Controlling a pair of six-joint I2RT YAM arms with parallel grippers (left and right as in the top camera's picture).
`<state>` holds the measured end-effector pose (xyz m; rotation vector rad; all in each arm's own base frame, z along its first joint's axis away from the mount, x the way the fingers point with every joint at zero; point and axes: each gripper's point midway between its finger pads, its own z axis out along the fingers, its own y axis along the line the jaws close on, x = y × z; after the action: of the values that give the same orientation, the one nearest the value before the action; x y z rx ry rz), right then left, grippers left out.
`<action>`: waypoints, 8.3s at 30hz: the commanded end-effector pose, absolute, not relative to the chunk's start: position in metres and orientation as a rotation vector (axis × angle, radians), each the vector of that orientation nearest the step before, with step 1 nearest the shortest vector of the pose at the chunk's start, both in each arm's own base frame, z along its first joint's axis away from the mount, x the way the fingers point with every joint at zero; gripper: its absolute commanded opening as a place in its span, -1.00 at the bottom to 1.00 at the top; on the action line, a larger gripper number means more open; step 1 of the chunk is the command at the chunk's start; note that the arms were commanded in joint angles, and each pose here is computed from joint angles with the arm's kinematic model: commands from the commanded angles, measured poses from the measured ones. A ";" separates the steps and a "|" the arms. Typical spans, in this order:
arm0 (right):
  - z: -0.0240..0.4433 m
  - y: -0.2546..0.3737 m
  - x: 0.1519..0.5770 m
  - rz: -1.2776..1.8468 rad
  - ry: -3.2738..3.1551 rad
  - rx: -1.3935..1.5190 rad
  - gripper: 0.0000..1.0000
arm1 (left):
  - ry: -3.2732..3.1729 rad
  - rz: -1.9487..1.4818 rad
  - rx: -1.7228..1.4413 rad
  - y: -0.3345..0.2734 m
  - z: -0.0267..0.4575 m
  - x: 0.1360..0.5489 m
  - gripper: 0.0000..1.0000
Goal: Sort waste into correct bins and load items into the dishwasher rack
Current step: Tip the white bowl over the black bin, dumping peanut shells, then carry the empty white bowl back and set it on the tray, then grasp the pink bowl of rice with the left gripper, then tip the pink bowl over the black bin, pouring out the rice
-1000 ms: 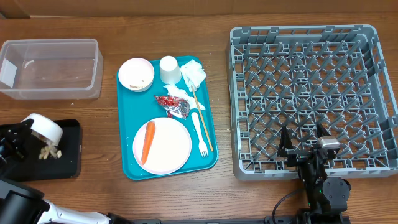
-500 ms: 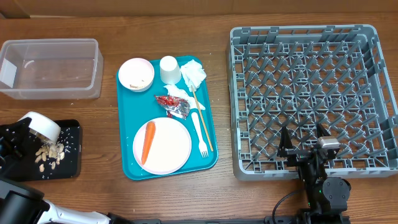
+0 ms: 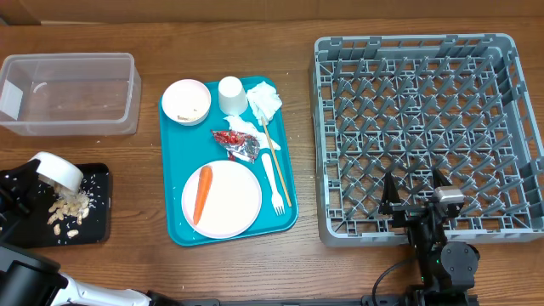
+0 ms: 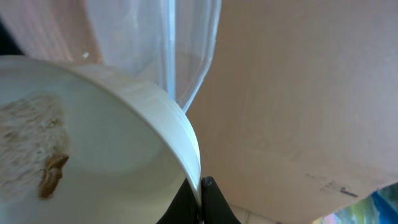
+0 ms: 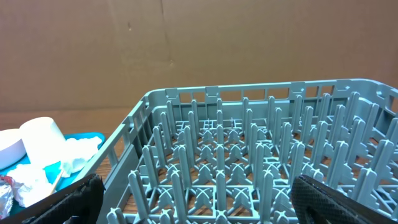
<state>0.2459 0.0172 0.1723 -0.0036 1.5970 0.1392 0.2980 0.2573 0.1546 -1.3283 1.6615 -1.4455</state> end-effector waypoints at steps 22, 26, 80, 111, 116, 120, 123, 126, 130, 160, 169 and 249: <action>0.171 0.015 0.246 0.134 1.592 0.007 1.00 | 1.564 -1.392 -1.105 0.275 0.174 0.282 -0.92; 0.171 0.015 0.246 0.134 1.592 0.008 1.00 | 1.616 -1.359 -1.234 0.277 0.158 0.273 -0.92; 0.171 0.015 0.246 0.134 1.592 0.008 1.00 | 2.321 -1.183 -0.700 0.132 0.244 0.343 -0.92; 0.171 0.015 0.246 0.134 1.593 0.008 0.99 | 2.954 -0.048 -0.577 -0.033 0.117 0.367 -0.92; 0.171 0.015 0.246 0.134 1.592 0.008 0.99 | 2.945 -0.058 -0.559 -0.036 0.106 0.369 -0.92; 0.171 0.015 0.246 0.134 1.592 0.008 1.00 | 2.915 -0.078 -0.521 -0.045 0.096 0.376 -0.92; 0.171 0.015 0.246 0.134 1.592 0.008 1.00 | 2.908 -0.088 -0.496 -0.051 0.085 0.377 -0.92; 0.171 0.015 0.246 0.134 1.592 0.008 1.00 | 2.909 -0.089 -0.486 -0.053 0.079 0.375 -0.92; 0.171 0.015 0.246 0.134 1.593 0.007 1.00 | 2.902 -0.093 -0.475 -0.056 0.075 0.376 -0.92; 0.171 0.015 0.246 0.134 1.592 0.008 1.00 | 2.760 -0.123 -0.336 -0.062 0.146 0.419 -0.01; 0.171 0.015 0.246 0.134 1.592 0.008 1.00 | 2.612 -0.116 -0.191 -0.065 0.164 0.462 0.17; 0.171 0.015 0.246 0.134 1.593 0.008 0.99 | 2.633 -0.090 -0.279 -0.018 0.296 0.437 -0.92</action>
<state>0.2459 0.0172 0.1724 -0.0036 1.5966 0.1392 0.4544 -0.0555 0.2476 -0.0703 2.7413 -0.0720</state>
